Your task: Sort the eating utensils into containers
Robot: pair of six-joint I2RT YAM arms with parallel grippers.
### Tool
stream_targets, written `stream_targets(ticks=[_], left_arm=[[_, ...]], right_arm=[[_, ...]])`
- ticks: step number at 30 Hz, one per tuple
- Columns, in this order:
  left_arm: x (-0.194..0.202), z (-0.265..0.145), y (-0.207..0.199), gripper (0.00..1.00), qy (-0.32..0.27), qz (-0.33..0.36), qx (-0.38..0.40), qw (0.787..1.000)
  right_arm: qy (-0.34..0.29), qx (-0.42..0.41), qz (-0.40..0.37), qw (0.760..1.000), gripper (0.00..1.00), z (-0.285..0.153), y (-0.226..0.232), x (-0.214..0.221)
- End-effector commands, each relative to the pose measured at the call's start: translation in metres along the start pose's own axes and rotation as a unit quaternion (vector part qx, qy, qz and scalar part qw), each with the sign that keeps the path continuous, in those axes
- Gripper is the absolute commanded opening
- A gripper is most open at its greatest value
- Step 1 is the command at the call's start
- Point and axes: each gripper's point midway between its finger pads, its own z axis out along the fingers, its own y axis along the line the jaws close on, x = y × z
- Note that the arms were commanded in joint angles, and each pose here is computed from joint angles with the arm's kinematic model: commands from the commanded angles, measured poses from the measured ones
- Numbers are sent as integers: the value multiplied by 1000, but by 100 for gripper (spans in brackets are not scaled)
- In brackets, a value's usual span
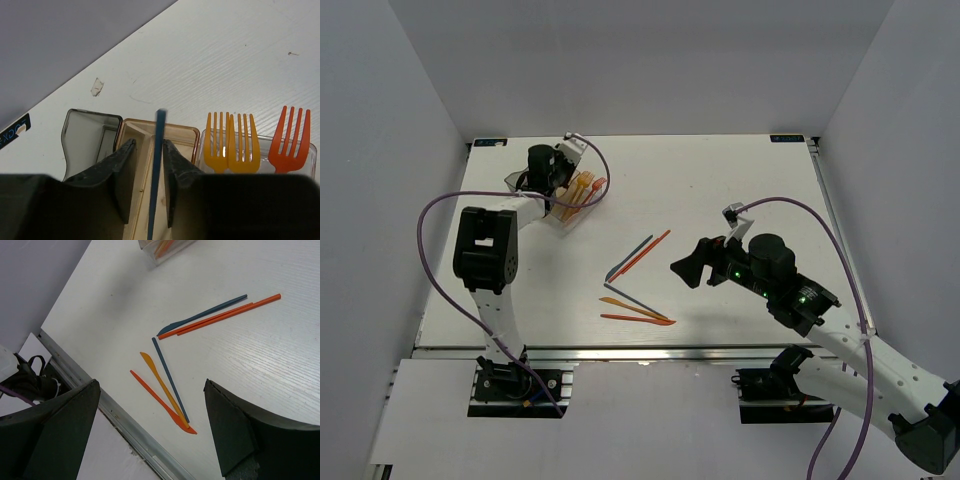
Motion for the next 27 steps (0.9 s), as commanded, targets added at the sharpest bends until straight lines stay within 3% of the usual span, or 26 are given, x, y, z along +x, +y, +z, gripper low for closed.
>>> stream_targets(ticks=[1, 6, 11, 12, 16, 17, 18, 20, 23, 24, 25, 26, 27], left_arm=[[-41, -18, 15, 40, -47, -3, -16, 999], [-56, -23, 23, 56, -60, -19, -29, 998], [-107, -47, 54, 72, -106, -69, -79, 989], [-127, -55, 71, 97, -122, -87, -106, 983], [-185, -90, 112, 98, -126, -218, -155, 955], [-195, -99, 121, 98, -123, -244, -167, 947], [-183, -107, 120, 98, -76, -279, -179, 940], [-210, -132, 131, 98, -90, -356, -188, 911], [-200, -159, 97, 98, -47, -424, -135, 894], [-213, -188, 89, 98, -69, -437, -111, 890], [-177, -185, 55, 98, -27, -442, -73, 894], [-164, -196, 46, 98, -25, -448, -73, 891], [-178, -230, 50, 98, -72, -446, -77, 889]], right_arm=[[-29, -14, -6, 999, 89, -5, 9, -17], [-27, -7, -12, 1000, 89, -3, 6, -16], [5, 4, -45, 999, 89, 16, -8, 1], [16, 2, -57, 998, 89, 23, -9, 5], [150, 12, -103, 983, 87, 69, -30, 59], [168, 10, -133, 977, 84, 76, -33, 67], [183, 15, -148, 972, 80, 85, -36, 73], [216, 20, -178, 960, 66, 105, -37, 86], [243, -9, -214, 946, 56, 127, -26, 100], [253, -20, -227, 940, 56, 131, -21, 104], [273, -16, -240, 931, 56, 137, -18, 119], [273, -17, -247, 930, 56, 143, -8, 113], [286, -14, -252, 925, 56, 149, -8, 122]])
